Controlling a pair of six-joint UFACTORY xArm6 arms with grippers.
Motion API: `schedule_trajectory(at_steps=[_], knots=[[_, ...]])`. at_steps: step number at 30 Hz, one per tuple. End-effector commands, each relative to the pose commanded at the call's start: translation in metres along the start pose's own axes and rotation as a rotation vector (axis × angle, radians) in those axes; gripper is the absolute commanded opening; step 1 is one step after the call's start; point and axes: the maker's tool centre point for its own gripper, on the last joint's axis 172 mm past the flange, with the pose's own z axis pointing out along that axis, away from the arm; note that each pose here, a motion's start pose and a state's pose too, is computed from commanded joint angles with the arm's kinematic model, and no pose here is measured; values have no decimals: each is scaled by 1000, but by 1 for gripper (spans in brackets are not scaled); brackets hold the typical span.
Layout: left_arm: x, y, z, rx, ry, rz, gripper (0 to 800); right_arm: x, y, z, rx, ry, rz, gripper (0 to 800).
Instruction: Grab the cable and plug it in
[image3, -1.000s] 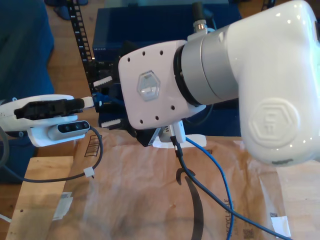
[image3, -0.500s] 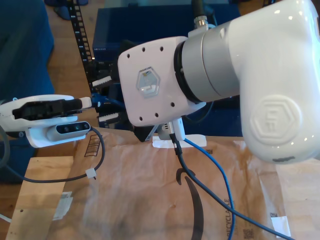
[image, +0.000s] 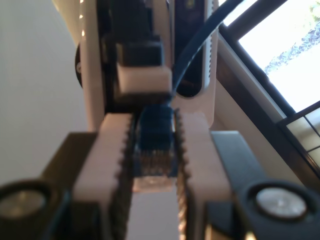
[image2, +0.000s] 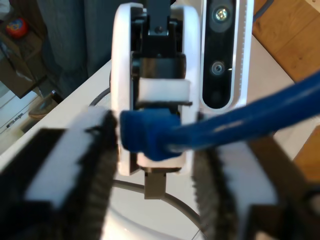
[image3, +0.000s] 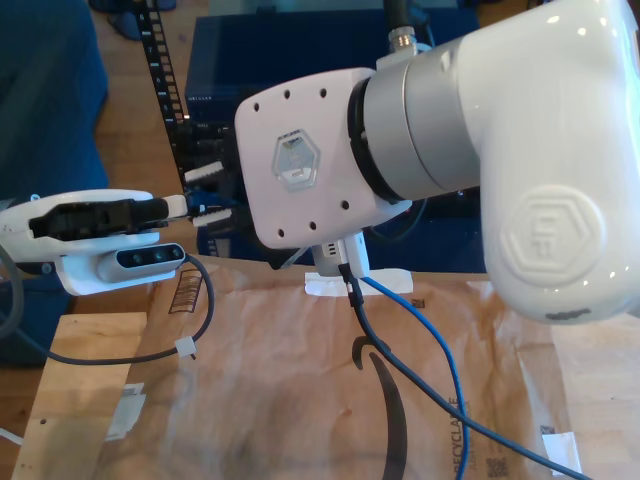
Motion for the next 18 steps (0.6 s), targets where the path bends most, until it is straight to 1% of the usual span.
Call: schedule_trajectory(at_steps=[1, 2, 3, 4, 5, 6, 7, 9, 12, 13, 15, 16, 18], knots=[[0, 0, 0, 0, 0, 0, 37, 0, 0, 0, 0, -1, 3, 88], [0, 0, 0, 0, 1, 1, 76, 0, 0, 0, 0, -1, 3, 54], [1, 0, 0, 0, -3, 0, 205, 0, 1, 0, -1, 0, 5, 34], [0, 0, 0, 0, -6, 3, 413, 0, 1, 0, -1, 0, 5, 26], [0, -1, -1, 2, -11, 13, 657, 1, 1, 1, -2, 0, 5, 14], [0, -1, 0, 2, -11, 21, 711, 1, 2, 1, -4, 1, 6, 14], [0, 0, 0, 0, -12, 26, 724, 2, 3, 2, -5, 2, 6, 11], [-1, 0, -1, -4, -13, 28, 794, 3, 3, 1, -4, 3, 16, 9], [-5, 1, -4, -29, -6, 44, 797, 7, 5, 3, -8, 11, 47, 8], [-8, 5, -8, -58, -10, 51, 797, 9, 4, 3, -7, 15, 55, 7], [-17, 15, -23, -153, -20, 81, 797, 18, 0, 1, 3, 31, 75, 8], [-23, 19, -33, -201, -22, 98, 797, 30, -4, -2, 13, 49, 93, 8], [-31, 14, -52, -265, -17, 130, 798, 71, -14, -14, 52, 108, 149, 9]])
